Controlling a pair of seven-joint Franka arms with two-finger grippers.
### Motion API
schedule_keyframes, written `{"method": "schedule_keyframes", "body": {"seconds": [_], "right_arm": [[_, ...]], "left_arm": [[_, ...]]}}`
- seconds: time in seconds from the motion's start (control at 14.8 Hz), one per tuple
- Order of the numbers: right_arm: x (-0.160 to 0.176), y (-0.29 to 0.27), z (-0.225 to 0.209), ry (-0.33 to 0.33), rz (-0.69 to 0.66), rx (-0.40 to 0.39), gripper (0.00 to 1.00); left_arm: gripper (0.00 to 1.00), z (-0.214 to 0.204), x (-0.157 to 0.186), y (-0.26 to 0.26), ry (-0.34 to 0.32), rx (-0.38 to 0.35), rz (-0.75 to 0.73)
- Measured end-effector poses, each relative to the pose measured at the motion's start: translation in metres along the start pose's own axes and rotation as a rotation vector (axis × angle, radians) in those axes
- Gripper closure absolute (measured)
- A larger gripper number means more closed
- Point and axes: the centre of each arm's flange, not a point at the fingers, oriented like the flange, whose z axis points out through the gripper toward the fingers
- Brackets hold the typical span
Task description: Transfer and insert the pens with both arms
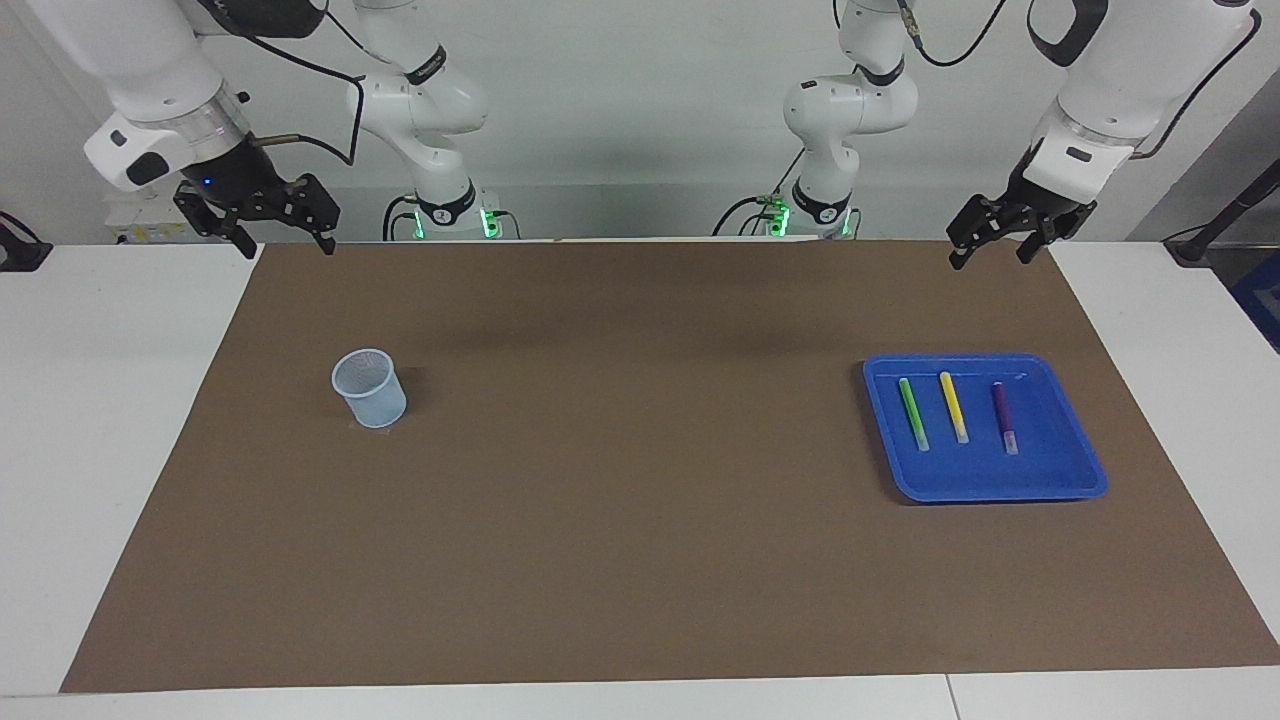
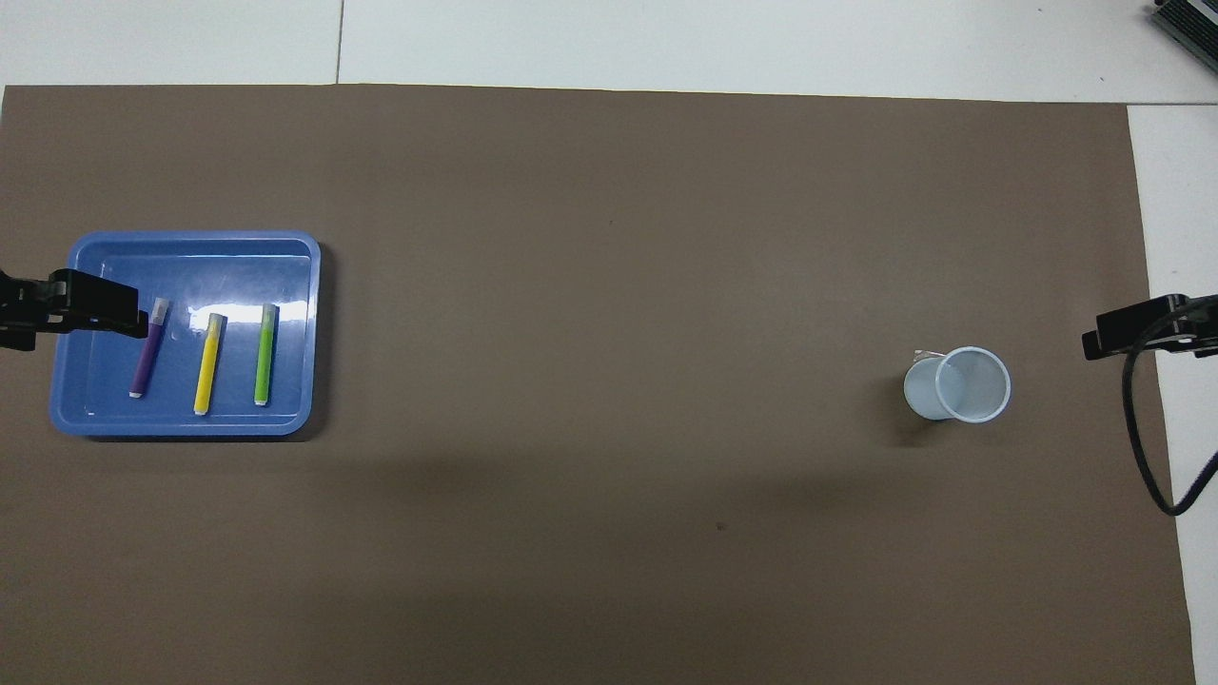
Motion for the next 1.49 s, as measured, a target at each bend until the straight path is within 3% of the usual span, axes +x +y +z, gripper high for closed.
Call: {"method": "schedule_keyframes", "body": {"seconds": [1.08,1.49], "right_arm": [[0.0009,-0.0057,0.0009,0.001,-0.013,-0.026,0.0],[0.0046,-0.0017,-0.002,0.036,-0.008,-0.043,0.0]], "left_arm": [[0.0,0.0,0.0,0.0,0.0,0.0,0.0],[0.0,0.0,0.0,0.0,0.0,0.0,0.0]]}}
